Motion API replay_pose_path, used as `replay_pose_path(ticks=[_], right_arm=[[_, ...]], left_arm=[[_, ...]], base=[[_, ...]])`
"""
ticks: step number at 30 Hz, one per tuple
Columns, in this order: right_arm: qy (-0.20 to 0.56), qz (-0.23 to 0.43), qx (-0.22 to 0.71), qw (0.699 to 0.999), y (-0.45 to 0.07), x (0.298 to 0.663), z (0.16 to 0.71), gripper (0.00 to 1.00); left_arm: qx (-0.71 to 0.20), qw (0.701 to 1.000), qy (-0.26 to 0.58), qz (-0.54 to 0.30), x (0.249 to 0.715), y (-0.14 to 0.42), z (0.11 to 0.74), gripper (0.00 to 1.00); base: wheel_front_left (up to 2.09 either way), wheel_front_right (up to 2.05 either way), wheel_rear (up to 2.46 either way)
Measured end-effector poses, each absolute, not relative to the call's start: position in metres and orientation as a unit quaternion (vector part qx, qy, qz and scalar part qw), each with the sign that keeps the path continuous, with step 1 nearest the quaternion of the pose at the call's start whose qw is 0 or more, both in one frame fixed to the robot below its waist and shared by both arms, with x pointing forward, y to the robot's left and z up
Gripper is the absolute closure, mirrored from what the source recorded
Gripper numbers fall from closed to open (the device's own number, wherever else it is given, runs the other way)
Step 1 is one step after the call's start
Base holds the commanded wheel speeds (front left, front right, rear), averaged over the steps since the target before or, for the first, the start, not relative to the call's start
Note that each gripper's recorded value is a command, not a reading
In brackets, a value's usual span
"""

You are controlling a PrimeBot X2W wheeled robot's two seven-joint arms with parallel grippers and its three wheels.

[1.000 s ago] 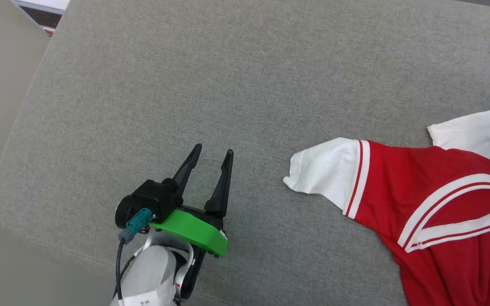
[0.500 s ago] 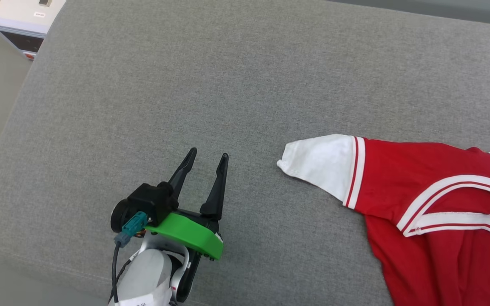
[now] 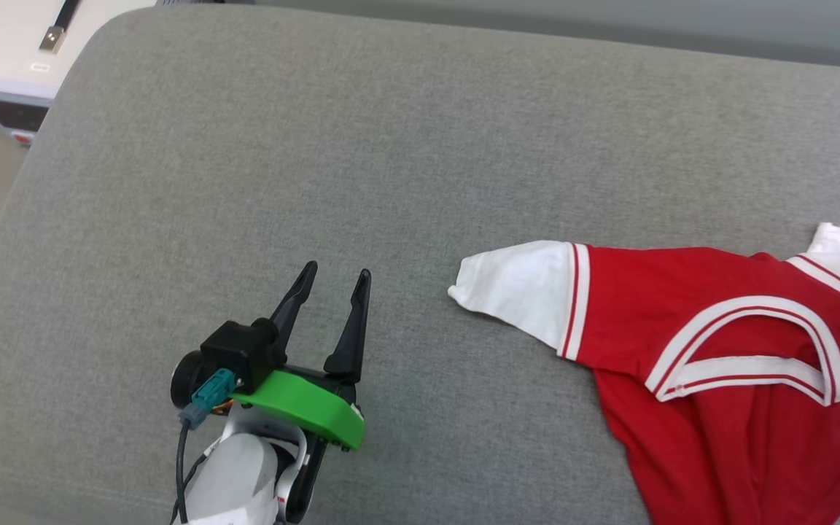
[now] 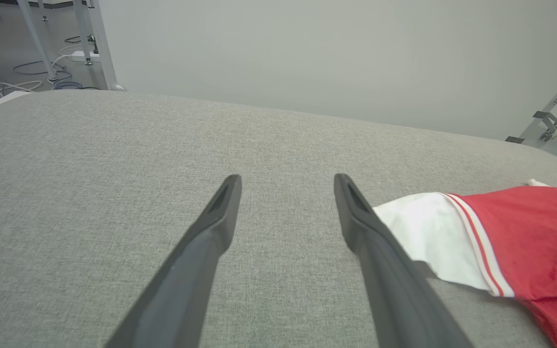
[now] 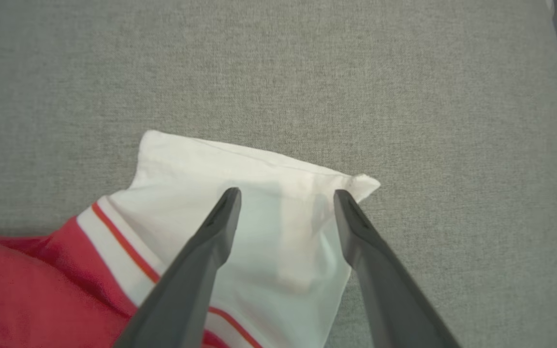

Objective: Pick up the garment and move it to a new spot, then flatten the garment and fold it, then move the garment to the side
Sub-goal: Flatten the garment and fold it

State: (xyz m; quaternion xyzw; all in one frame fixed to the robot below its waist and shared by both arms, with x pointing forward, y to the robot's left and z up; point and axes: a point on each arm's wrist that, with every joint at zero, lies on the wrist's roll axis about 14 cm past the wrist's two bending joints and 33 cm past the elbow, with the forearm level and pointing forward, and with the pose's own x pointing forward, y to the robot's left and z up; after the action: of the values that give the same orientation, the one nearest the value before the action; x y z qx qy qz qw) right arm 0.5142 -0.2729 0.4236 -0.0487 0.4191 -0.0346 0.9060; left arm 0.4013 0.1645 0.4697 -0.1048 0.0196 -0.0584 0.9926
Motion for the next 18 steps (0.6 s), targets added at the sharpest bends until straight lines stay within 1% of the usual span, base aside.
replay_pose_path(ticks=[5,10,14,15,18], right_arm=[[0.305,-0.008,-0.018,0.952,-0.260,0.521,0.464,0.00],[0.178,0.030,0.002,0.983,-0.243,0.511,0.508,0.00],[0.072,0.047,0.035,0.996,-0.231,0.490,0.545,0.00],[0.029,0.053,0.052,0.997,-0.225,0.476,0.557,0.00],[-0.022,0.053,0.069,0.996,-0.220,0.453,0.567,0.00]], left_arm=[[-0.108,0.992,0.006,-0.067,0.400,0.159,0.479,0.00],[-0.112,0.991,-0.002,-0.077,0.398,0.152,0.485,0.00],[-0.116,0.989,-0.009,-0.087,0.395,0.145,0.491,0.00],[-0.118,0.989,-0.010,-0.092,0.393,0.141,0.492,0.00],[-0.124,0.987,-0.015,-0.103,0.391,0.133,0.496,0.00]], base=[[0.00,0.00,0.00],[0.00,0.00,0.00],[0.00,0.00,0.00],[0.00,0.00,0.00],[0.00,0.00,0.00]])
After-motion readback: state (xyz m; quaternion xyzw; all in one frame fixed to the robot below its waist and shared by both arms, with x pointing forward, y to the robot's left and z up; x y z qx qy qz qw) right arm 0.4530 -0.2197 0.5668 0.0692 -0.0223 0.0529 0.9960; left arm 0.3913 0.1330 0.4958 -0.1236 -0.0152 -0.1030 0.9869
